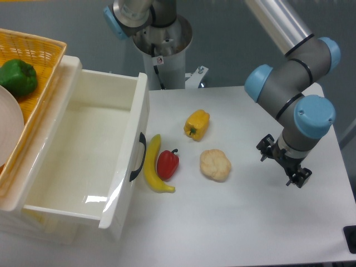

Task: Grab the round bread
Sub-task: 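Move the open gripper toward the round pale bread roll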

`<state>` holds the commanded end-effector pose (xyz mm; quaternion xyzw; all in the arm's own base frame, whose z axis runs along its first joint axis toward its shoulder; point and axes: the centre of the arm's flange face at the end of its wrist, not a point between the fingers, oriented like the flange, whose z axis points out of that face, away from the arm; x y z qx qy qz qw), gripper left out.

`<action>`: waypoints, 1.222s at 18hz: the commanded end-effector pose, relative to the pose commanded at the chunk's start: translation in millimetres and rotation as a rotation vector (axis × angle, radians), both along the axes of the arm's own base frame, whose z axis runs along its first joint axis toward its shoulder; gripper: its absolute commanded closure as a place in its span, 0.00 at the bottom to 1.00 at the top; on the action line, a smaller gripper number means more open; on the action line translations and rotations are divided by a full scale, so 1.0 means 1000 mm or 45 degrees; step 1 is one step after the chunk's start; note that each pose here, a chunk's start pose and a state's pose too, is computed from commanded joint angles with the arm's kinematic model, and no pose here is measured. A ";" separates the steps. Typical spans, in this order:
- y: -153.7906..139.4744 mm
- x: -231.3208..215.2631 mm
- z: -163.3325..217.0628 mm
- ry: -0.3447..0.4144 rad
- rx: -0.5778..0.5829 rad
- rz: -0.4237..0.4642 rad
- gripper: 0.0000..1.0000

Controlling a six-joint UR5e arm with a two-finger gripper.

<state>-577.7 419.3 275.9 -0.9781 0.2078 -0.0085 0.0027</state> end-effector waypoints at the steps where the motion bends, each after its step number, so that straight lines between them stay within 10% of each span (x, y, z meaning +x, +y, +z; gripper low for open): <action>1: 0.001 0.001 0.000 0.000 0.000 -0.002 0.00; 22: -0.026 0.125 -0.056 -0.093 0.026 0.040 0.00</action>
